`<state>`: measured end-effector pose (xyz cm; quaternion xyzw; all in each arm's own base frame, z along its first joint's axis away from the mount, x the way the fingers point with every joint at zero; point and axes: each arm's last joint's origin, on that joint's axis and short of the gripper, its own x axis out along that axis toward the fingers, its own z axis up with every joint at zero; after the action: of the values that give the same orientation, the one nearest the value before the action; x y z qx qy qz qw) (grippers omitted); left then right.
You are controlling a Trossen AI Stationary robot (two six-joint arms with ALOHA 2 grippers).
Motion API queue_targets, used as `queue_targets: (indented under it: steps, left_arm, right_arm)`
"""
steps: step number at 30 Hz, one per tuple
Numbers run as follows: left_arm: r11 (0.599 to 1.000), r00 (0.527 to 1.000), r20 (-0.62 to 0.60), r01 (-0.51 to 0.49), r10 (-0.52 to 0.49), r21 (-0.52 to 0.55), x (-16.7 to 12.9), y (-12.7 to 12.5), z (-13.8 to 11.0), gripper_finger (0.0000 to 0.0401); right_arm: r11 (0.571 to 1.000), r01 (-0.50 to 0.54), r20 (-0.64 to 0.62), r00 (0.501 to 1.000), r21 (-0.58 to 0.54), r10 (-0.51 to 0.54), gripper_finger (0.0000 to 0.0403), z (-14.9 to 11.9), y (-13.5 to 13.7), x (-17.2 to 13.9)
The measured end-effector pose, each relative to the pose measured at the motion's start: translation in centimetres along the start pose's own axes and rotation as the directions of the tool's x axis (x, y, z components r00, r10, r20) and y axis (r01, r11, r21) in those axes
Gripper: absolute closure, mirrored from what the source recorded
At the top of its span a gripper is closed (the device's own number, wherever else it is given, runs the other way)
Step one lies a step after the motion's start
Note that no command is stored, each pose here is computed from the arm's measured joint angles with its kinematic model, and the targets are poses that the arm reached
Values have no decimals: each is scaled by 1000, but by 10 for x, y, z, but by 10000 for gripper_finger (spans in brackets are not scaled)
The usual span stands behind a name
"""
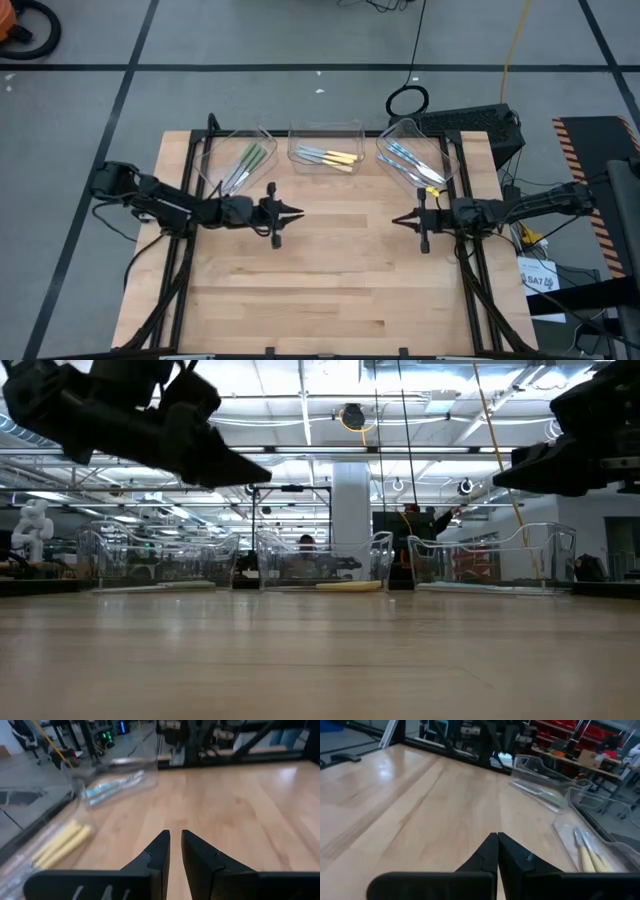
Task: Sort silverware by color (type)
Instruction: Return to Home Position
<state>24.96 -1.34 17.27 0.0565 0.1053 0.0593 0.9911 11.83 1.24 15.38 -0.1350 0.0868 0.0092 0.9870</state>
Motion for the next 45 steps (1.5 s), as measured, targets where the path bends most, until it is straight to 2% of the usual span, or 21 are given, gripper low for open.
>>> queue_targets:
  steps: [7,12,24,28,33,39,45]
  left_arm:
    - [1000,1000,-18,-8,8,-16,-14,2,-12,345]
    - [999,1000,14,-16,16,-40,-31,6,-14,345]
    - [997,997,73,-24,29,-68,-59,11,-21,345]
    - [997,997,70,-24,29,-71,-66,12,-32,345]
    - [995,991,132,-21,34,-97,-80,13,-48,345]
    - [995,990,138,-15,28,-98,-81,13,-47,345]
    - [998,987,159,-18,26,-52,-83,13,-43,345]
  right_arm:
    - [999,-16,5,1000,-36,16,401,0,0,-1]
    - [998,-42,17,999,-45,43,401,0,1,-2]
    - [999,-38,19,999,0,38,401,0,1,-4]
    - [999,-36,28,999,7,36,401,1,0,-6]
    - [999,-40,15,999,20,40,401,-1,0,-7]
    - [999,-38,15,999,26,38,401,-1,0,-7]
    - [999,-41,0,999,18,41,401,-2,1,-8]
